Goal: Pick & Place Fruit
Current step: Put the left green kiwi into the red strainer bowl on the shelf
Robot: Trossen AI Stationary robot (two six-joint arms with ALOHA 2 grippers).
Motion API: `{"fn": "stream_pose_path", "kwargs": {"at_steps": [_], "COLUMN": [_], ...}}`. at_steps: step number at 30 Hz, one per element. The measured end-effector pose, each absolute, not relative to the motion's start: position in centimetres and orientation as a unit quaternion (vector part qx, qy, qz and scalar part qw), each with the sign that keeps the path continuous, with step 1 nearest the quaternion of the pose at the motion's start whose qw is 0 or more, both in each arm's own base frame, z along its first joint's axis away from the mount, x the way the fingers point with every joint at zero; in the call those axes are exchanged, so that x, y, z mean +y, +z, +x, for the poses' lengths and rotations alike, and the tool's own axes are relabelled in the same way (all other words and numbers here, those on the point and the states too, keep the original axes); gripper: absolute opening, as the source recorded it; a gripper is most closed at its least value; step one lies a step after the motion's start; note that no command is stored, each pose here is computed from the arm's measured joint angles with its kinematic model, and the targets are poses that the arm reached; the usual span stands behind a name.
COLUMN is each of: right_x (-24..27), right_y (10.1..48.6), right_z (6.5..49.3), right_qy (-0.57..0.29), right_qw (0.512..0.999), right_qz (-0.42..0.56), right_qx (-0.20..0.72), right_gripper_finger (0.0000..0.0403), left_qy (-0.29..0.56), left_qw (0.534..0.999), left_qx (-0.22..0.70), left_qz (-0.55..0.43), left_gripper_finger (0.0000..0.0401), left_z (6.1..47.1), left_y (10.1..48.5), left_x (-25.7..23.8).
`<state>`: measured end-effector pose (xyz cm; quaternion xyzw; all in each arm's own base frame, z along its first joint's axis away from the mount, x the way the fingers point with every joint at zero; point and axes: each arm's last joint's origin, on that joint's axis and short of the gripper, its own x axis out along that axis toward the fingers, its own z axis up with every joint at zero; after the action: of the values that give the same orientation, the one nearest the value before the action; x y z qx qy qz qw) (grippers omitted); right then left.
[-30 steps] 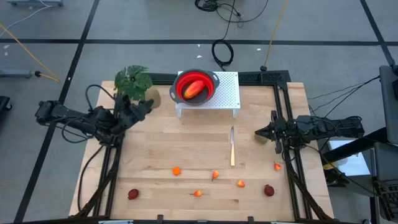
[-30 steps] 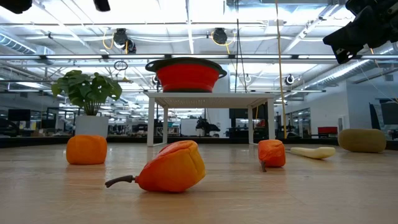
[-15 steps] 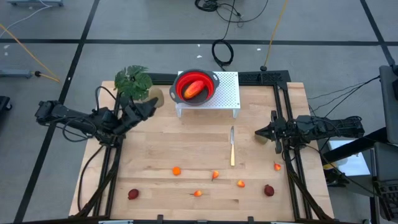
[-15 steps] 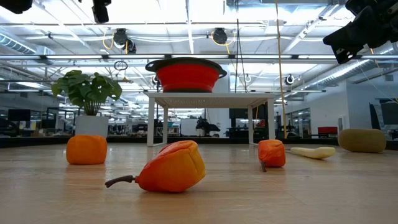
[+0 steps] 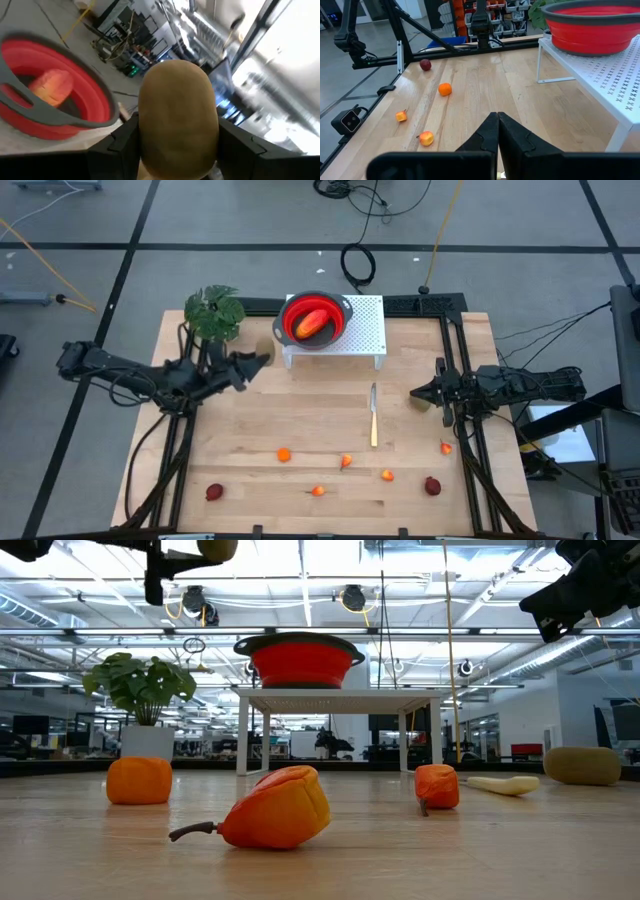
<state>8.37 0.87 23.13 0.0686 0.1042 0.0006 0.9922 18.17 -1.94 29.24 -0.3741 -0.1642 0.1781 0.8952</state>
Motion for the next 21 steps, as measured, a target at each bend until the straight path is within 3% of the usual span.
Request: {"fn": "stream_pose_path", "kwargs": {"at_steps": [10,21], "right_x": [0.9,0.9], "right_y": [23.1,23.1], "right_z": [8.4,8.4], "right_qy": [0.001,0.0], "right_qw": [0.992,0.992], "right_qz": [0.069,0.069], "right_qx": [0.104,0.104], "right_gripper_finger": [0.0,0.0], "left_qy": [0.217,0.267], "left_qw": [0.925,0.935], "left_qx": [-0.088,-0.072], "left_qz": [-0.301,-0.223], "left_gripper_finger": [0.02,0.02], "left_z": [18.2,17.8], "left_y": [27.8,27.6], "left_x": [-2.6,-3.2]}}
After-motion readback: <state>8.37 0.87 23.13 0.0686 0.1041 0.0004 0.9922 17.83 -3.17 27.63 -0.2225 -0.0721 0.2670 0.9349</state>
